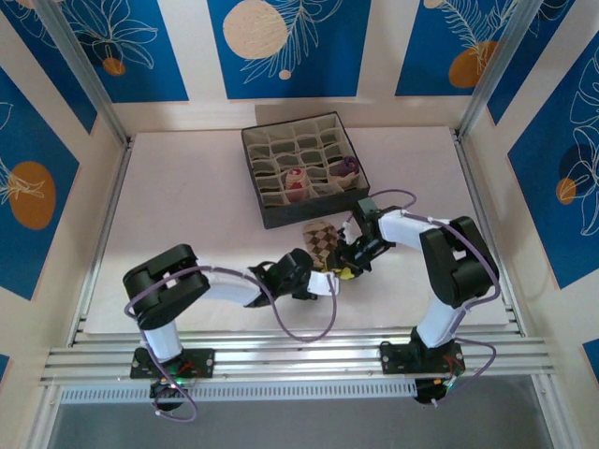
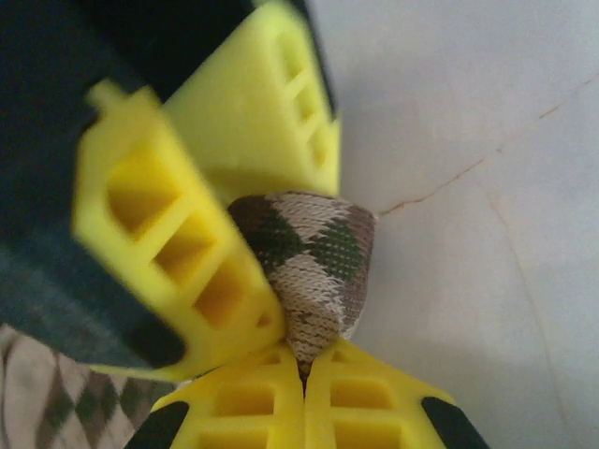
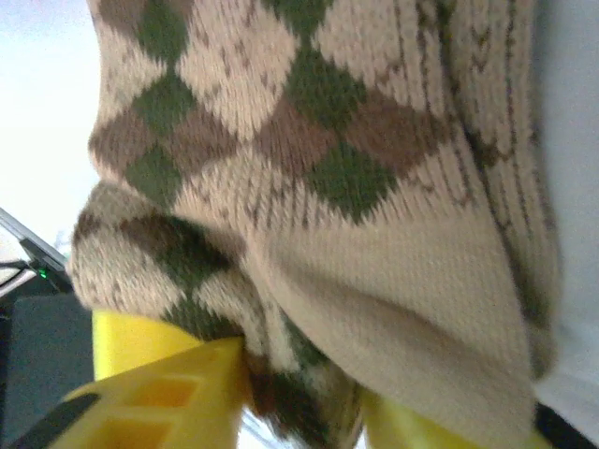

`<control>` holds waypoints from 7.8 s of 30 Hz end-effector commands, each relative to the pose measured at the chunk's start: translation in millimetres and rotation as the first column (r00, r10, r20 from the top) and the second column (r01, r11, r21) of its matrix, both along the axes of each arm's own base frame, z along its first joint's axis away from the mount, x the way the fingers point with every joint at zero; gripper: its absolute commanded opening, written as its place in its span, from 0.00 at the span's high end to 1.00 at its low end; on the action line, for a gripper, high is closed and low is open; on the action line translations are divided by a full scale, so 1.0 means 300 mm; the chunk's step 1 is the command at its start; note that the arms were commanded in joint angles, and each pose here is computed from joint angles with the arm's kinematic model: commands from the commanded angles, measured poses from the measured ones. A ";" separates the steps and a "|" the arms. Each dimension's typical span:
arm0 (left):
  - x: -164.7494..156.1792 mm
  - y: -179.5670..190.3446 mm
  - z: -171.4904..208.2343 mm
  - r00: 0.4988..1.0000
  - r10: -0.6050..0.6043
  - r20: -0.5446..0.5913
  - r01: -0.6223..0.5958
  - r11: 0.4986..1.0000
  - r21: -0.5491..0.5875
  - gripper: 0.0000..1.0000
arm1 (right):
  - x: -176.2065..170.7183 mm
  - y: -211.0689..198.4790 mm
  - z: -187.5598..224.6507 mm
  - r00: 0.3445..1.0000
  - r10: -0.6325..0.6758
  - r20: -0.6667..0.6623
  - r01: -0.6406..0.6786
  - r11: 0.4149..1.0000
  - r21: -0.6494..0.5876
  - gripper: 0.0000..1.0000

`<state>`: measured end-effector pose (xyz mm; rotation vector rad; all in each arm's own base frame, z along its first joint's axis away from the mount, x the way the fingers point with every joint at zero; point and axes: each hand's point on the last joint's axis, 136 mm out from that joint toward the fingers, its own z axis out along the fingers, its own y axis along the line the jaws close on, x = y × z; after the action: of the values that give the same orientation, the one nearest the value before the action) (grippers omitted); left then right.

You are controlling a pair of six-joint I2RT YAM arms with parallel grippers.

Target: Roll the socks

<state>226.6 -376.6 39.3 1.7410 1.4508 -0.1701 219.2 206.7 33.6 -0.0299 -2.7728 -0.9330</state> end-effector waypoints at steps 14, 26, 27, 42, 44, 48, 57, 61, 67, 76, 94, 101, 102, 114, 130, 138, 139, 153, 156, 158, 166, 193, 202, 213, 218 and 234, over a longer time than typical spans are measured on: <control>-0.048 0.113 -0.075 0.545 0.135 -0.828 -0.131 0.989 0.075 1.00 | 0.135 0.026 0.124 0.967 -0.056 0.250 0.018 0.988 0.150 0.50; 0.031 0.116 -0.073 0.296 0.197 -0.935 -0.268 0.956 0.117 0.97 | 0.103 0.068 -0.006 0.982 0.022 0.185 -0.041 0.994 0.100 0.71; 0.034 0.116 -0.073 0.303 0.195 -0.933 -0.270 0.956 0.112 0.94 | 0.101 0.062 -0.018 0.985 0.018 0.170 -0.033 0.996 0.083 0.75; 0.044 0.160 0.242 0.888 -0.094 -0.449 -0.073 0.937 -0.341 0.71 | 0.066 -0.016 -0.120 0.997 -0.053 -0.048 0.050 0.997 -0.064 0.96; 0.031 0.169 0.237 0.952 -0.076 -0.296 -0.017 0.954 -0.300 0.71 | 0.067 -0.010 -0.114 0.998 -0.045 -0.051 0.042 0.997 -0.063 0.96; 0.000 0.147 0.196 0.997 -0.071 0.036 0.075 0.989 -0.127 0.62 | 0.066 -0.003 -0.107 0.998 -0.033 -0.062 0.029 0.998 -0.057 0.96; 0.049 0.064 0.115 0.985 -0.056 0.164 0.062 0.998 -0.032 0.55 | 0.052 0.012 -0.096 0.995 -0.022 -0.101 0.019 0.999 -0.027 0.96; 0.071 0.042 0.076 0.986 -0.050 0.160 0.053 0.998 -0.015 0.53 | 0.040 0.012 -0.085 0.994 -0.022 -0.105 0.020 1.000 -0.022 0.96; 0.081 0.022 0.004 0.995 -0.040 0.092 0.038 0.999 0.019 0.59 | 0.018 0.032 -0.052 0.995 -0.016 -0.103 0.018 1.000 0.018 0.95; 0.035 0.082 -0.041 0.925 -0.020 -0.380 0.009 1.000 -0.030 1.00 | 0.022 0.026 0.099 0.999 -0.029 -0.015 0.031 0.991 0.127 0.61; 0.030 0.130 -0.009 0.454 0.085 -0.887 -0.133 0.991 0.027 1.00 | 0.237 0.114 0.105 0.987 -0.015 0.159 -0.016 0.981 0.192 0.60; 0.098 0.163 -0.037 0.305 0.153 -0.940 -0.251 0.965 0.076 1.00 | 0.166 0.108 0.066 0.989 -0.004 0.145 -0.030 0.972 0.231 0.58; 0.100 0.164 -0.044 0.293 0.159 -0.943 -0.254 0.964 0.084 1.00 | 0.160 0.106 0.064 0.989 -0.004 0.145 -0.031 0.972 0.233 0.58; 0.138 0.162 -0.084 0.286 0.201 -0.937 -0.298 0.948 0.113 0.95 | 0.136 0.076 -0.051 0.999 0.010 0.048 -0.013 0.998 0.066 0.76; 0.160 0.175 -0.045 0.427 0.189 -0.884 -0.281 0.957 0.069 0.91 | 0.097 0.075 -0.049 0.997 0.053 0.048 -0.054 0.999 0.000 0.93; 0.145 0.182 -0.110 0.352 0.232 -0.907 -0.284 0.949 0.133 1.00 | 0.151 0.034 0.101 0.976 -0.033 0.217 0.021 0.998 0.059 0.66; 0.145 0.184 -0.115 0.342 0.239 -0.909 -0.286 0.948 0.142 1.00 | 0.153 0.034 0.114 0.973 -0.037 0.228 0.022 0.997 0.069 0.65; 0.126 0.169 -0.162 0.159 0.250 -0.955 -0.273 0.941 0.201 1.00 | 0.136 0.077 -0.041 0.994 0.003 0.112 -0.006 1.000 0.023 0.68; 0.127 0.170 -0.148 0.191 0.234 -0.953 -0.277 0.945 0.177 1.00 | 0.135 0.045 -0.098 0.999 -0.018 0.052 0.020 0.998 -0.053 0.86; 0.130 0.167 -0.122 0.249 0.206 -0.946 -0.271 0.953 0.136 0.98 | 0.135 0.036 -0.111 0.999 -0.033 0.020 0.034 0.997 -0.064 0.93; 0.102 0.144 0.064 0.671 0.012 -0.742 -0.138 0.984 -0.109 0.84 | 0.096 0.006 -0.111 0.999 -0.024 -0.046 0.020 0.997 -0.080 1.00; 0.058 0.077 0.098 0.979 -0.066 0.191 0.067 0.998 0.004 0.59 | 0.058 0.020 -0.088 0.994 0.017 -0.112 -0.024 0.998 -0.057 1.00; 0.034 0.081 0.033 0.979 -0.124 0.161 0.110 0.989 0.095 0.60 | 0.054 0.027 -0.082 0.992 0.026 -0.121 -0.031 0.998 -0.047 1.00; 0.097 0.075 -0.092 0.995 -0.038 0.088 0.019 0.979 0.201 1.00 | 0.035 0.033 -0.053 0.992 0.029 -0.124 -0.031 0.999 -0.017 0.86; 0.055 0.099 -0.069 0.972 0.019 -0.235 0.001 0.996 0.085 1.00 | 0.057 0.040 0.064 1.000 0.002 0.010 -0.003 0.996 0.087 0.55; 0.011 0.155 -0.069 0.441 0.038 -0.897 -0.166 0.985 -0.040 1.00 | 0.171 0.070 0.130 0.944 -0.048 0.328 -0.018 0.981 0.194 0.49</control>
<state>261.5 -349.5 46.6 1.5474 1.9308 -1.0652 263.8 217.6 75.6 0.1029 -2.9568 -1.2655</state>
